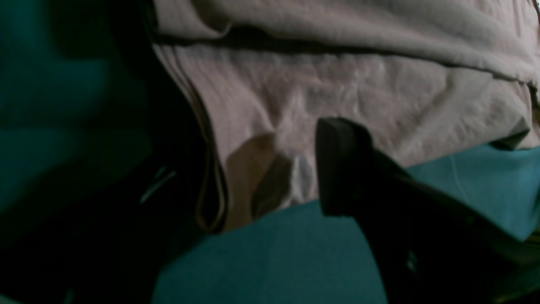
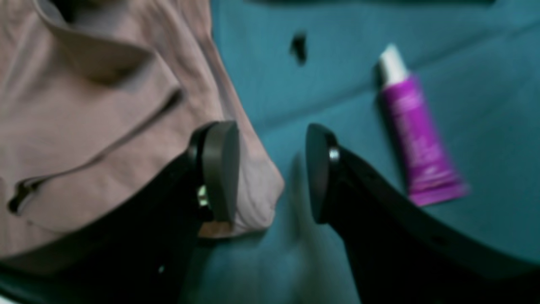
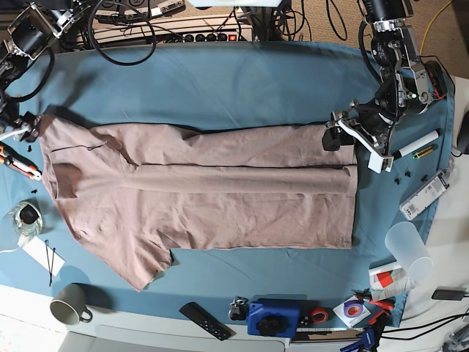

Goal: Fold the T-shirt properly
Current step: 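Release the fold and regrasp the folded edge with both grippers, then drag the folded shirt toward the robot with both grippers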

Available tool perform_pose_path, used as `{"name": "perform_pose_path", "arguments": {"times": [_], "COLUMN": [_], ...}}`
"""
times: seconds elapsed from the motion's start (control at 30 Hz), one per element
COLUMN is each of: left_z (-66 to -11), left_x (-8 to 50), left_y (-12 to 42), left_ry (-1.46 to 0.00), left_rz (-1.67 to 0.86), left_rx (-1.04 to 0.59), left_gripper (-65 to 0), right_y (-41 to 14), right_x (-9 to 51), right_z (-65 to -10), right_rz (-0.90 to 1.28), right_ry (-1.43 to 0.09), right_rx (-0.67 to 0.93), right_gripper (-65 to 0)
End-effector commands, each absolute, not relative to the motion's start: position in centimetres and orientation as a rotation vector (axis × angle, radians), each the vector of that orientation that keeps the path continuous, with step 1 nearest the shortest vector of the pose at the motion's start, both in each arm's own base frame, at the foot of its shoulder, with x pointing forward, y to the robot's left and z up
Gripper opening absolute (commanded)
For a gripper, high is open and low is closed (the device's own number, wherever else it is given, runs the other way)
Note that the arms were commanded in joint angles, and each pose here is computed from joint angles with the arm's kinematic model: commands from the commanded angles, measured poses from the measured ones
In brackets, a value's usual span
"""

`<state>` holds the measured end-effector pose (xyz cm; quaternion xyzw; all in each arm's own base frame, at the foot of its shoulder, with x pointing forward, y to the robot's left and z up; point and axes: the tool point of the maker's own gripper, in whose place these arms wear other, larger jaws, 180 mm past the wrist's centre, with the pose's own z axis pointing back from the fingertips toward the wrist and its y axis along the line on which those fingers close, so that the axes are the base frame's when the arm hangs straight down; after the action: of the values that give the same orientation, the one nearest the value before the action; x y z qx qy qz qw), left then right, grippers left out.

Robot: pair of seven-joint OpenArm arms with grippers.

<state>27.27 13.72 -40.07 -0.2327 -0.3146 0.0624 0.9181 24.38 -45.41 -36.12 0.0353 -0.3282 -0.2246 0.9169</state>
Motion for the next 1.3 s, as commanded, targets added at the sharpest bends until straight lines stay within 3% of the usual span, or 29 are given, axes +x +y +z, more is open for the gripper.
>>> {"name": "perform_pose_path", "arguments": {"times": [0.0,0.33,0.63,0.7,0.77,0.9,1.0,1.03,1.27], "left_z": [-41.5,-41.4,-41.4,-41.4,-41.3,-41.1,-40.9,-40.9,-41.2], "left_x": [25.6,25.7,25.7,25.8,25.9,26.3,26.6,26.6,26.1], "left_y": [13.7,13.8,13.8,13.8,13.8,13.9,14.0,14.0,14.4], "left_ry": [-0.550,-0.557,-0.558,-0.566,-0.574,-0.600,-0.615,-0.617,-0.585], "left_rz": [0.115,0.116,0.116,0.118,0.120,0.126,0.130,0.130,0.111], "left_rx": [-0.453,-0.452,-0.452,-0.452,-0.451,-0.450,-0.449,-0.449,-0.427], "left_gripper": [-28.6,-28.6,-28.6,-28.6,-29.7,-42.8,-61.9,-65.0,-65.0], "right_y": [-46.7,-42.6,-42.4,-42.5,-42.5,-42.5,-42.6,-42.6,-43.3], "right_x": [24.9,24.6,24.5,24.7,24.7,24.7,24.6,24.6,25.2], "right_z": [-34.8,-36.9,-36.9,-36.8,-36.9,-36.9,-36.8,-36.8,-35.4], "right_rz": [-0.464,-0.397,-0.387,-0.390,-0.389,-0.392,-0.393,-0.396,-0.422], "right_ry": [-0.718,-0.694,-0.683,-0.697,-0.695,-0.694,-0.693,-0.693,-0.779], "right_rx": [0.052,0.292,0.297,0.295,0.294,0.294,0.293,0.292,0.314], "right_gripper": [-39.0,-39.0,-39.4,-43.4,-51.9,-65.0,-65.0,-65.0,-65.0]}}
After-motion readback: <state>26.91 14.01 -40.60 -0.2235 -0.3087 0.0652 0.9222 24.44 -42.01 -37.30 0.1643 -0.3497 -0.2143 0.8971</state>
